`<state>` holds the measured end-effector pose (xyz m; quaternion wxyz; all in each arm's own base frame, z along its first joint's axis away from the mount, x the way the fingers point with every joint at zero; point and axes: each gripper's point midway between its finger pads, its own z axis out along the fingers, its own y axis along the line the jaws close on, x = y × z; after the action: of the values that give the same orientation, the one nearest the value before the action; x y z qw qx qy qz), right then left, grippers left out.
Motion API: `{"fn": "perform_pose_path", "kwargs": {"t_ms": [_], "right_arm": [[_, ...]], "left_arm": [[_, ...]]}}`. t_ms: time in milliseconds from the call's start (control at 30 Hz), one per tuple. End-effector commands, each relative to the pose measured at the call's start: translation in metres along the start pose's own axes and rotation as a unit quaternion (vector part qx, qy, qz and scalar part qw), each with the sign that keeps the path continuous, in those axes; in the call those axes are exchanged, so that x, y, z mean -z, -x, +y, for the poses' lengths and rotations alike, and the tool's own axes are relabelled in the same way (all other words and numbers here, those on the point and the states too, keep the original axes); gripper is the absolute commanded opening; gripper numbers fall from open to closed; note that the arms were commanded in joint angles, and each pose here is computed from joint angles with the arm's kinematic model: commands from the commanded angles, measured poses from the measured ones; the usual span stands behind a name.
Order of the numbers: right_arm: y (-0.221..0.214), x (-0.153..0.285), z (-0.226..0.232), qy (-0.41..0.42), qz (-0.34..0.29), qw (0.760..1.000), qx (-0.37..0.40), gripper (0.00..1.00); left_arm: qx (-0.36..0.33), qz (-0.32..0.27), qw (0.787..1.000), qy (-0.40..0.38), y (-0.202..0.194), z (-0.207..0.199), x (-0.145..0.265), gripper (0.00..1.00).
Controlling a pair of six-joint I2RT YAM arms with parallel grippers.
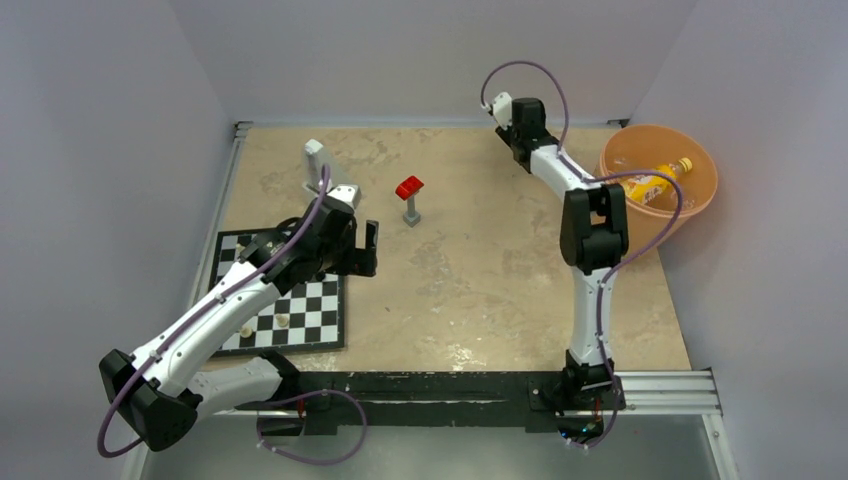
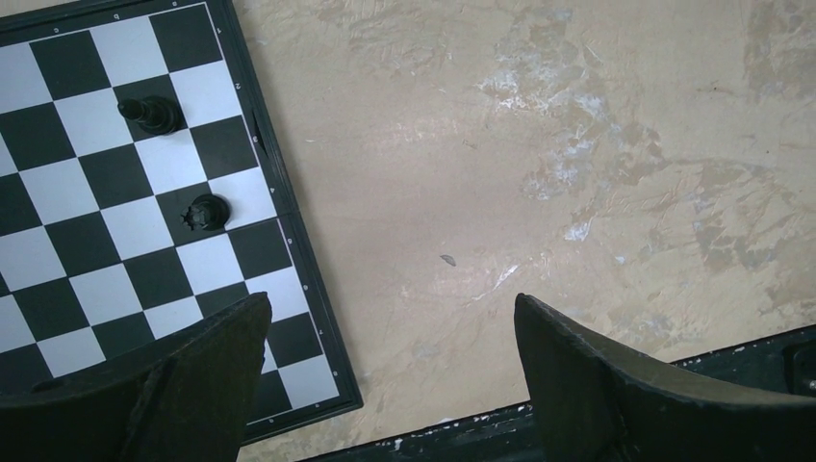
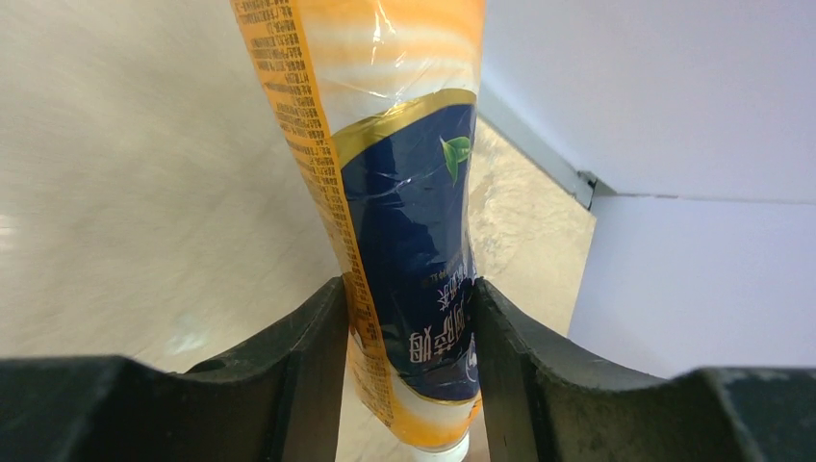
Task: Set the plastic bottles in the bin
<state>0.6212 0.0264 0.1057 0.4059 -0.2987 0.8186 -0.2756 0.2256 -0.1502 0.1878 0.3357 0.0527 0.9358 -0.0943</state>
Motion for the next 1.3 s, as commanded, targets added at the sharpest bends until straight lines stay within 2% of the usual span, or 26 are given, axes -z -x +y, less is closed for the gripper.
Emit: {"fn": "perform_pose_path", "kwargs": {"t_ms": [0, 133, 233, 500, 767, 833, 967, 1033, 1100, 1200, 1267], "right_arm": [[0.098, 0.101, -0.044, 0.016, -0.151, 0.982, -0.111, 0.37], [0.124, 0.169, -0.052, 0.047, -0.205, 0.966, -0.147, 0.36], [0.137, 0.222, -0.075, 0.056, -0.262, 0.942, -0.203, 0.36], [0.096, 0.319, -0.172, -0.021, -0.320, 0.889, -0.327, 0.38], [-0.005, 0.328, -0.235, -0.120, -0.269, 0.853, -0.430, 0.39], [-0.022, 0.326, -0.238, -0.134, -0.268, 0.838, -0.455, 0.40], [-0.049, 0.309, -0.241, -0.162, -0.237, 0.830, -0.478, 0.41], [-0.059, 0.304, -0.241, -0.177, -0.229, 0.824, -0.488, 0.48], [-0.068, 0.297, -0.236, -0.181, -0.217, 0.820, -0.499, 0.57], [-0.080, 0.286, -0.231, -0.187, -0.196, 0.818, -0.508, 0.79], [-0.088, 0.280, -0.231, -0.196, -0.180, 0.815, -0.515, 0.88]], "left_arm": [[0.011, -0.034, 0.999, -0.025, 0.022, -0.011, 0.012, 1.00], [0.023, -0.040, 0.998, -0.036, 0.024, -0.014, 0.016, 1.00], [0.041, -0.046, 0.997, -0.047, 0.026, -0.017, 0.022, 1.00], [0.056, -0.047, 0.994, -0.087, 0.024, -0.030, 0.028, 1.00], [0.064, -0.050, 0.991, -0.110, 0.028, -0.037, 0.040, 1.00], [0.066, -0.055, 0.989, -0.121, 0.032, -0.040, 0.047, 1.00], [0.061, -0.060, 0.987, -0.137, 0.036, -0.044, 0.056, 1.00], [0.053, -0.059, 0.986, -0.146, 0.036, -0.047, 0.060, 1.00], [0.040, -0.053, 0.980, -0.190, 0.035, -0.061, 0.068, 1.00], [0.020, -0.049, 0.959, -0.280, 0.033, -0.087, 0.086, 1.00], [0.013, -0.048, 0.947, -0.316, 0.034, -0.097, 0.097, 1.00]]}}
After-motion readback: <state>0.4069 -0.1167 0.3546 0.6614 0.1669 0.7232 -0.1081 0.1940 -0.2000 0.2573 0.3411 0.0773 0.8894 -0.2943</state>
